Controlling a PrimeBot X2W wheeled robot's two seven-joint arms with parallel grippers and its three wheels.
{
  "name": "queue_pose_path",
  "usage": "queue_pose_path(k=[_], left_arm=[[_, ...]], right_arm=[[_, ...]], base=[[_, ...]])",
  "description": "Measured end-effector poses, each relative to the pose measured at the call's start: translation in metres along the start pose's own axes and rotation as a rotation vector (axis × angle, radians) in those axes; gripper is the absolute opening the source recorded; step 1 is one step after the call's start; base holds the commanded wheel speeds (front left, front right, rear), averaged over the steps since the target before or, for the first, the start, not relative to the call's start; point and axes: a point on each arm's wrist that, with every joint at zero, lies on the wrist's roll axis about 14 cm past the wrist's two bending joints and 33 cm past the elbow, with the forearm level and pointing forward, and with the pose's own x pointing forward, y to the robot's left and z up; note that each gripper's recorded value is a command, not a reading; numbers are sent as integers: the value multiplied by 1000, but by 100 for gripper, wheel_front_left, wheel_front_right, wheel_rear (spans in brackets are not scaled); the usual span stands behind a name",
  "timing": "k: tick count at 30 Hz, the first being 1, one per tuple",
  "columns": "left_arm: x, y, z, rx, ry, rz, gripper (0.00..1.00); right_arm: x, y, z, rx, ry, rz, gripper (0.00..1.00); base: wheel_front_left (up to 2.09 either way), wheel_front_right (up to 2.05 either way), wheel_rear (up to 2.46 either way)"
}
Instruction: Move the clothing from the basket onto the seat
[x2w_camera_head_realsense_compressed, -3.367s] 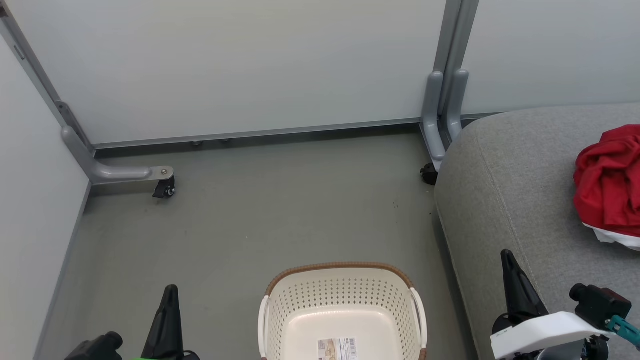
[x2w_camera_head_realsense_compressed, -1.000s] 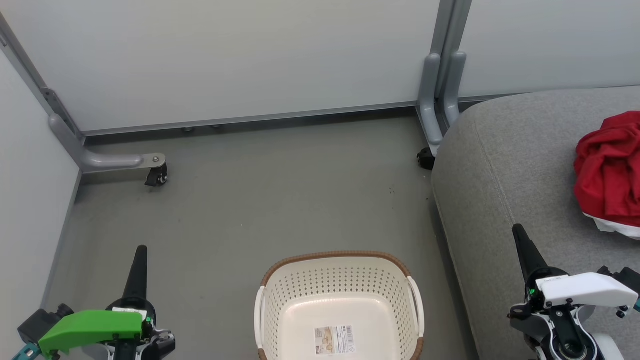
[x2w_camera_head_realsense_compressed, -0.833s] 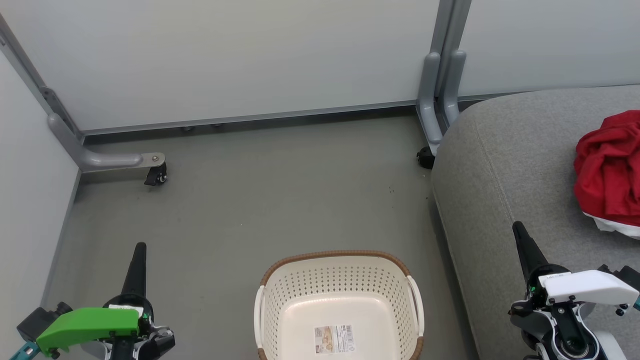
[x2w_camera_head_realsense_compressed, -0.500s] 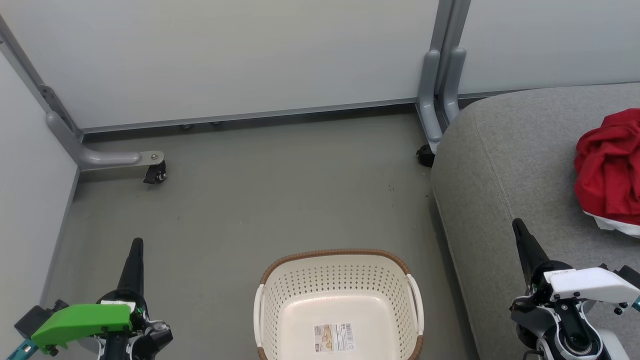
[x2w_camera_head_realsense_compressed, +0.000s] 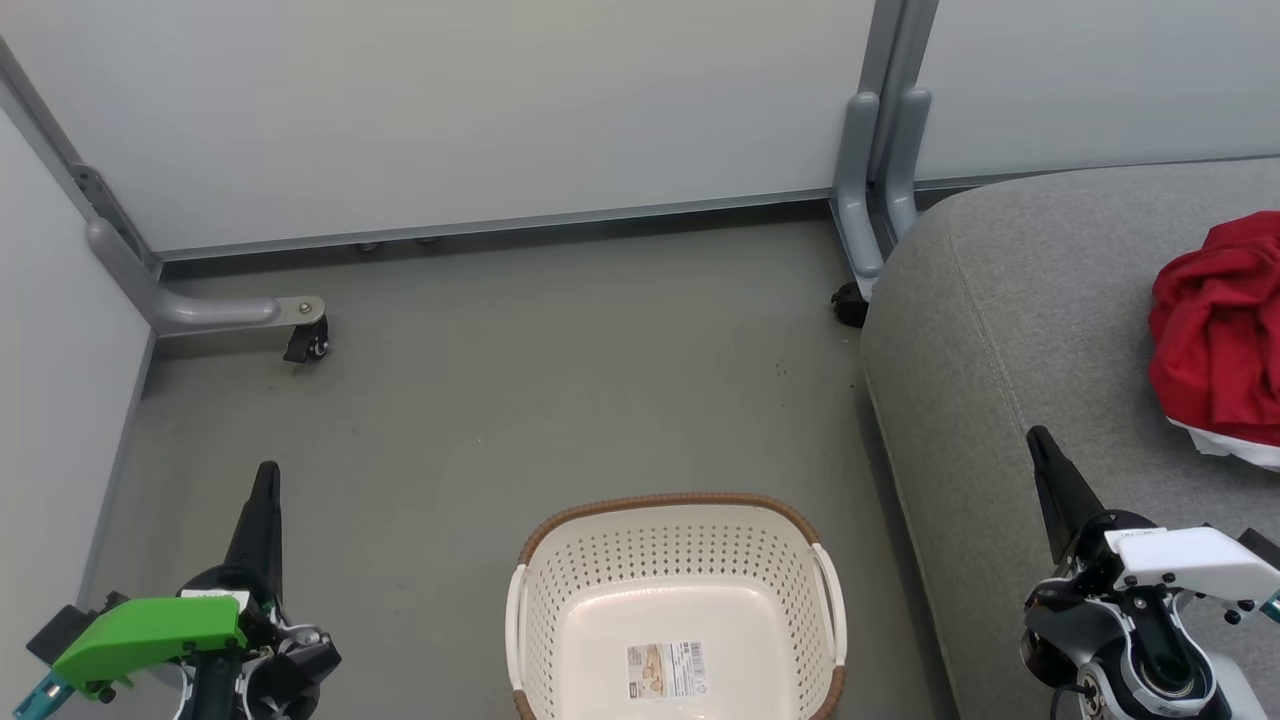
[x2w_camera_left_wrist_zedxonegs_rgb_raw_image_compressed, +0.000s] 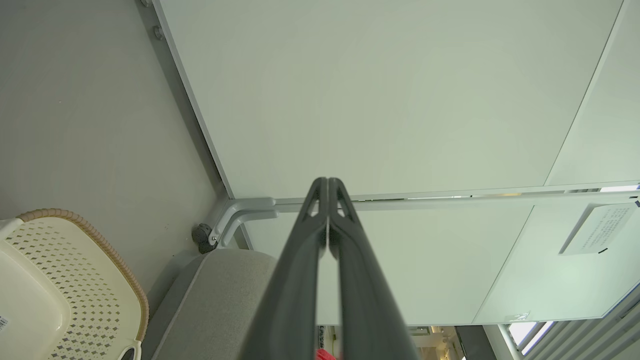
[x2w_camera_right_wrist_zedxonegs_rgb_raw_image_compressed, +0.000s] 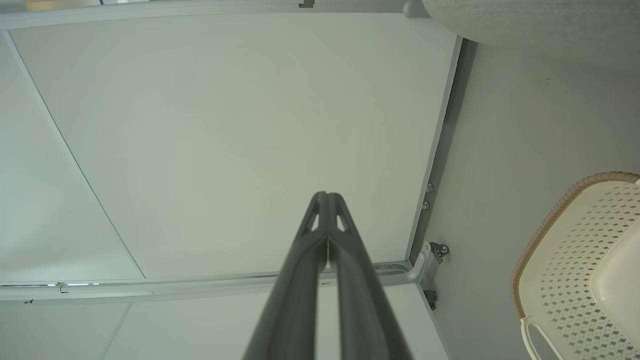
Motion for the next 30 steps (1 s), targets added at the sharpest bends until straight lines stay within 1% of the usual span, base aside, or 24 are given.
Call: queue_pose_path(k=[3,30], left_arm=[[1,0,1,-16,0,0,0],[1,0,2,-20,-3,-1,0]], right_arm=[[1,0,1,17,-1,2,0],[1,1,1,21,0,5,0]], base=[[0,0,0],[0,0,0]])
